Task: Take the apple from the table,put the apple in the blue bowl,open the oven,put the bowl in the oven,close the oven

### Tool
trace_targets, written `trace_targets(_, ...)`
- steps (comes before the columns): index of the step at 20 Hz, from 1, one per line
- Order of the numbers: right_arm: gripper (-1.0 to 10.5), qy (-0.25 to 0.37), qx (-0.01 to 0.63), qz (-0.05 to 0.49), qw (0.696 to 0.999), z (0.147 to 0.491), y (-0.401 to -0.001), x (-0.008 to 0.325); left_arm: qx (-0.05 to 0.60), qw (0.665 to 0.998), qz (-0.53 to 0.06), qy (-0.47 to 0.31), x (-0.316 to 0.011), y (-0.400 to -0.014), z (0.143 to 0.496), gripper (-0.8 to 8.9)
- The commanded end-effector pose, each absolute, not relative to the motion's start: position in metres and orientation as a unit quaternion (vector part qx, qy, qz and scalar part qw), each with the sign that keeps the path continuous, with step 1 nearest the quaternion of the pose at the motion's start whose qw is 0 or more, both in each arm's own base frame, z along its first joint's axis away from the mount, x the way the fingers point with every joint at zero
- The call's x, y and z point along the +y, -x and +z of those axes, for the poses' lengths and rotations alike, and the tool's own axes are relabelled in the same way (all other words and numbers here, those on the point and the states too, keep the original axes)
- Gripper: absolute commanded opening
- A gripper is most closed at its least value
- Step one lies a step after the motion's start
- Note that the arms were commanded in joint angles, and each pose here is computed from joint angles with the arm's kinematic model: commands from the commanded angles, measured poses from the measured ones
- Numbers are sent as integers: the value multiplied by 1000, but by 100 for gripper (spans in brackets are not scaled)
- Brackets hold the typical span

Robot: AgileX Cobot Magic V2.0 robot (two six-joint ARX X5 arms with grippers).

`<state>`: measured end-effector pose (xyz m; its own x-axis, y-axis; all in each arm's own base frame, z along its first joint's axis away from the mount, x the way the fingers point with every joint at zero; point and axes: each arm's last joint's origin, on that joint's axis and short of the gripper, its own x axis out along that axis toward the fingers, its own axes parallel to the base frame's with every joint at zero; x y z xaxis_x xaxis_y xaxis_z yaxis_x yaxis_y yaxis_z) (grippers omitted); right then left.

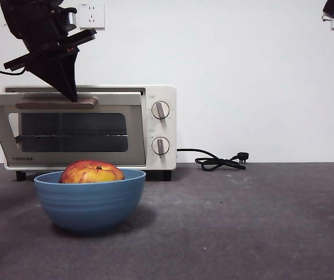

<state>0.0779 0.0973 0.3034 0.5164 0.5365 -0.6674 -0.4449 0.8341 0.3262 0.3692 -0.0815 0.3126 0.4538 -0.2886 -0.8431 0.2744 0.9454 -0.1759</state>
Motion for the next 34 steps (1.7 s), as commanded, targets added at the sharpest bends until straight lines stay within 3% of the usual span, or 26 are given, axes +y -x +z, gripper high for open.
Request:
trace_targets(1,-11,-53,403,282,869,300,-78,98,519,841,-150,-7,-82,-374,281,-6)
trace_targets(11,-11,-51,399,276,873,300,-79,98,475,870,-131,32,-73,-325,247,-6)
trace_targets(22,-11,-50,398,271,875,300,-79,97,492,862,-121,16,-72,-321,244,-6)
trace_targets(31,-11,-48,396,268,877,300,-79,97,525,844,-112,9,-68,-304,202,-6)
trace_targets(34,-12,-49,394,261,880,300,-80,97,529,841,-115,9,-68,-300,203,-6)
